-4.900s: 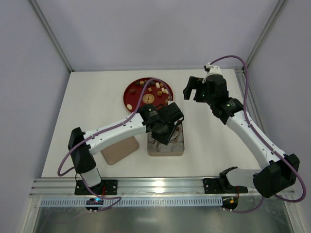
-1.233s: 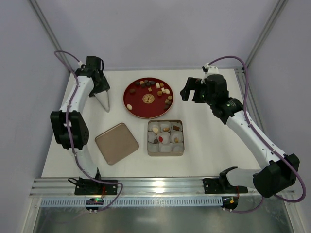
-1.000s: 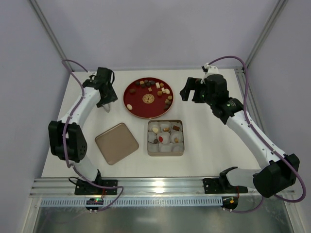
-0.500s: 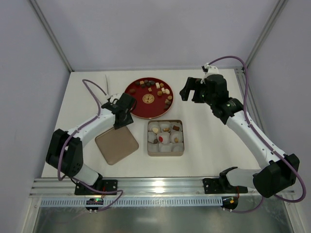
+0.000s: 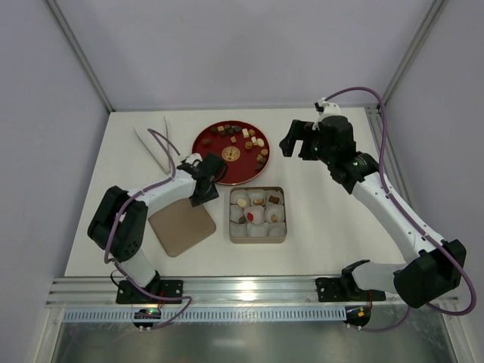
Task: Pack the chocolate
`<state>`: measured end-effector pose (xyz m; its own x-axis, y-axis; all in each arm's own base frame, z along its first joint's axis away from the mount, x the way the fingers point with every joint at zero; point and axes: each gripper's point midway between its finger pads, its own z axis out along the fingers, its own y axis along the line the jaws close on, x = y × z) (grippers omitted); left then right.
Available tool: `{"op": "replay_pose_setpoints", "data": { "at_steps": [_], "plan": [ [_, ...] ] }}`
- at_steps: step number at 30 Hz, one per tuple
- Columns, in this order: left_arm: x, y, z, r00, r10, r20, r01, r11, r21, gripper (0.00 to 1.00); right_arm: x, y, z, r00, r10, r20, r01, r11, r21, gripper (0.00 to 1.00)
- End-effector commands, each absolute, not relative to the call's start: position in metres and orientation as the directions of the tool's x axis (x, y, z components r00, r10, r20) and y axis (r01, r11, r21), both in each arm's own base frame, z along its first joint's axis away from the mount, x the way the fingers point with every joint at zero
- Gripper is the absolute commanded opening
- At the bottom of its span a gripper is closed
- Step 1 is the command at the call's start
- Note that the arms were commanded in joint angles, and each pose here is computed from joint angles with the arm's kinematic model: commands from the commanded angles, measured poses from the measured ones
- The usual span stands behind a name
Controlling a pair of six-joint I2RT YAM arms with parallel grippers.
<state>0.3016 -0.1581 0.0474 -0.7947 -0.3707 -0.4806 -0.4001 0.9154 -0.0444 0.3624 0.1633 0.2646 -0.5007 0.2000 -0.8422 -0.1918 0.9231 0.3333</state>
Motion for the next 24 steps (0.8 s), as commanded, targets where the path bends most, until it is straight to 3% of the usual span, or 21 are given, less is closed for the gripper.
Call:
{"op": "replay_pose_setpoints", "data": {
  "at_steps": [1,18,24],
  "plan": [
    [0.318,-0.161,0.049,-0.754,-0.392,-0.528,-0.425,0.903,-0.064,0.47,0.365,0.164,0.277,-0.464,0.220,-0.858,-0.208,0.915,0.347,1.00],
    [0.298,-0.154,0.011,-0.796,-0.366,-0.482,-0.423,0.906,0.009,0.36,0.364,0.164,0.277,-0.464,0.220,-0.858,-0.209,0.914,0.347,1.00],
    [0.294,-0.153,0.010,-0.811,-0.345,-0.473,-0.399,0.917,0.015,0.24,0.364,0.164,0.280,-0.461,0.222,-0.859,-0.210,0.913,0.349,1.00]
  ]
}}
